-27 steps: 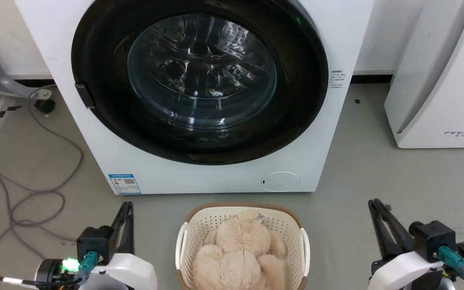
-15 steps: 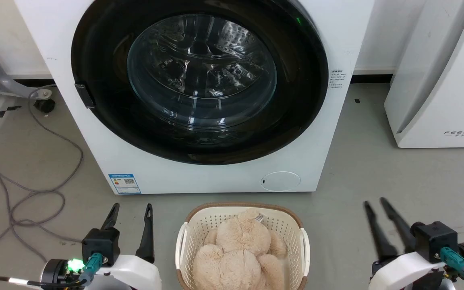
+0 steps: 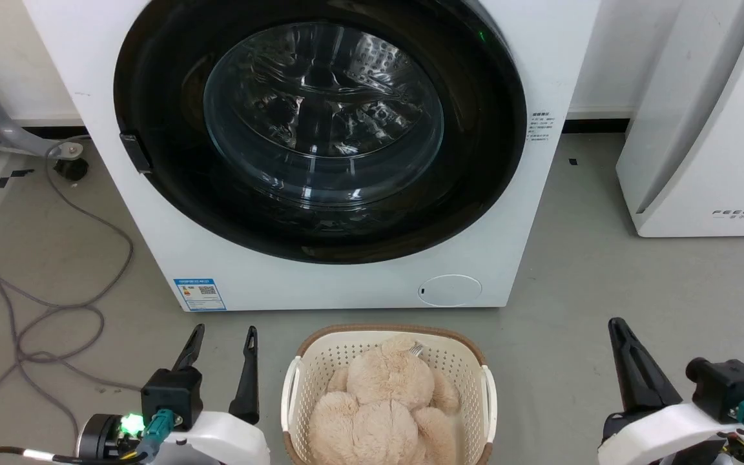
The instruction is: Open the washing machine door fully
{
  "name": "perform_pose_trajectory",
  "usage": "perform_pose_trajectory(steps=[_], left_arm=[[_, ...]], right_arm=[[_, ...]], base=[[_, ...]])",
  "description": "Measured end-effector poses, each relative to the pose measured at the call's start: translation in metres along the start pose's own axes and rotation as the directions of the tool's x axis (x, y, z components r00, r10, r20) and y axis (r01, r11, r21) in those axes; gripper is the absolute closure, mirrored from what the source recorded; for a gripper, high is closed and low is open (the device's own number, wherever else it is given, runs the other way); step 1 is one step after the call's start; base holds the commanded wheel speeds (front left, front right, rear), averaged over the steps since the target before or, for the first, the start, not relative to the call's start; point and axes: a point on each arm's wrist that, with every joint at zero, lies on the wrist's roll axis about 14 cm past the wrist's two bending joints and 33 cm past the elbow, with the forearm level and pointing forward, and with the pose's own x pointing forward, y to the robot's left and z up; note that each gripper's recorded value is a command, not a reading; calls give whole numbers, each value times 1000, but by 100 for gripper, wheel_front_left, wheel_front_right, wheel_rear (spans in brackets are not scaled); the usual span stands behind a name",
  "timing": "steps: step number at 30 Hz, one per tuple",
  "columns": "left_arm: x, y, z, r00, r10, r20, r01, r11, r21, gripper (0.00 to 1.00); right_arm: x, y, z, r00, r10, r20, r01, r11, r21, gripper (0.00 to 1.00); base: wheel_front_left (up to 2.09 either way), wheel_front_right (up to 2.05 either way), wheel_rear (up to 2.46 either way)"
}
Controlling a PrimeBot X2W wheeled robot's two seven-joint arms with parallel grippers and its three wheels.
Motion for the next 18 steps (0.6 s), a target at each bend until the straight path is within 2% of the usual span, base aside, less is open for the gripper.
perform_pose_trajectory(steps=[5,9,13,18], left_arm=[[2,-2,4,1000,-7,18,7,1000,-7,0],[4,-5,6,999,-14,29,14,1000,-11,0],[4,-8,7,999,-22,36,22,1000,-16,0],[6,-12,8,999,-30,45,32,999,-24,0]], right_arm=[[0,-1,-1,1000,-3,7,3,999,51,100],[-1,-2,-1,1000,-12,18,9,991,131,100],[0,-7,-2,999,-32,28,24,970,241,100],[7,-15,6,996,-66,61,38,927,373,100]], base=[[0,0,0],[0,0,0],[0,0,0],[0,0,0]])
